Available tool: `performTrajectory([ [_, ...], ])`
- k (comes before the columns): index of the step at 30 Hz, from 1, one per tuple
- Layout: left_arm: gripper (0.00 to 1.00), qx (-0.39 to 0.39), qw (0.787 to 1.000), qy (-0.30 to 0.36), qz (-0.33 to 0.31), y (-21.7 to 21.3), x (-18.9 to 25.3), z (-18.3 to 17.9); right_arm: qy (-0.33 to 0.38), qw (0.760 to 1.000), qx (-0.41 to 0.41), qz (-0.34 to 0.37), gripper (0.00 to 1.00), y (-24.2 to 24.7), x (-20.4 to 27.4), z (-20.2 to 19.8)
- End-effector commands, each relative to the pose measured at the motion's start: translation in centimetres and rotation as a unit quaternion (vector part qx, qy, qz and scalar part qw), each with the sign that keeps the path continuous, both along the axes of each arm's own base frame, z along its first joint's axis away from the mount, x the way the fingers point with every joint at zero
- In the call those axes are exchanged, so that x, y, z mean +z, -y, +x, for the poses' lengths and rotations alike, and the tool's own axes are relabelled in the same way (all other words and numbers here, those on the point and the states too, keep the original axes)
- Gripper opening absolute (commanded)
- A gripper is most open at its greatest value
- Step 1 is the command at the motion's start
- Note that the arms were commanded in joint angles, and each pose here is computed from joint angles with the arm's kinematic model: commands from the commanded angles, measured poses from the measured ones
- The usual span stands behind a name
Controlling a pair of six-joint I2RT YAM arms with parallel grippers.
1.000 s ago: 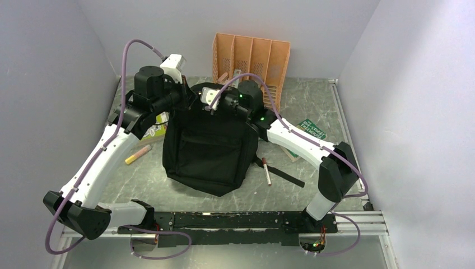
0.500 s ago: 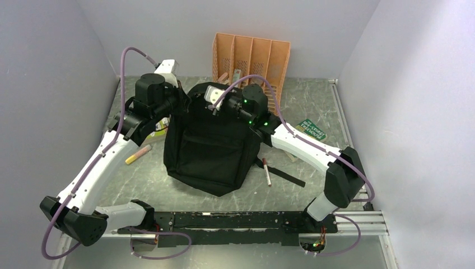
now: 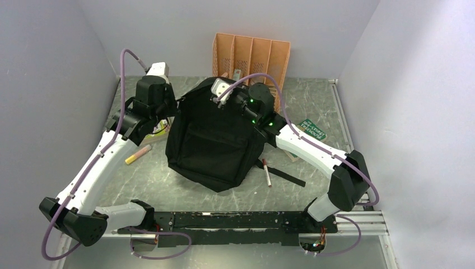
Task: Pack the student bag
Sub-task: Unzip the student bag at the center of the board.
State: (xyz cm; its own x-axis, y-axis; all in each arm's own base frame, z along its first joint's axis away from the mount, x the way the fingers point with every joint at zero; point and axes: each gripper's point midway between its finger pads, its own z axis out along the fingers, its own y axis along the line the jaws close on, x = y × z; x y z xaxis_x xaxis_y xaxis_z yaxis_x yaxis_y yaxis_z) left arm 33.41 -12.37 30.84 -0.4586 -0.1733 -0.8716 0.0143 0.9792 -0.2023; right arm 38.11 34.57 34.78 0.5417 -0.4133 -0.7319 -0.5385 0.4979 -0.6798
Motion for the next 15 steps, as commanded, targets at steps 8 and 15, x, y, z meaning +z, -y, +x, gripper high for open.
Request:
performTrajectory([
  [8,0.05,0.083,0.994,-0.068,0.016,-3.3,-3.9,-2.5,0.026,0.985,-0.117,0.121,0.00,5.0,8.6,1.4],
  [15,0.05,0.077,0.991,-0.106,0.009,-3.0,-7.0,-3.7,0.019,0.981,-0.134,0.137,0.00,6.0,9.5,1.2],
])
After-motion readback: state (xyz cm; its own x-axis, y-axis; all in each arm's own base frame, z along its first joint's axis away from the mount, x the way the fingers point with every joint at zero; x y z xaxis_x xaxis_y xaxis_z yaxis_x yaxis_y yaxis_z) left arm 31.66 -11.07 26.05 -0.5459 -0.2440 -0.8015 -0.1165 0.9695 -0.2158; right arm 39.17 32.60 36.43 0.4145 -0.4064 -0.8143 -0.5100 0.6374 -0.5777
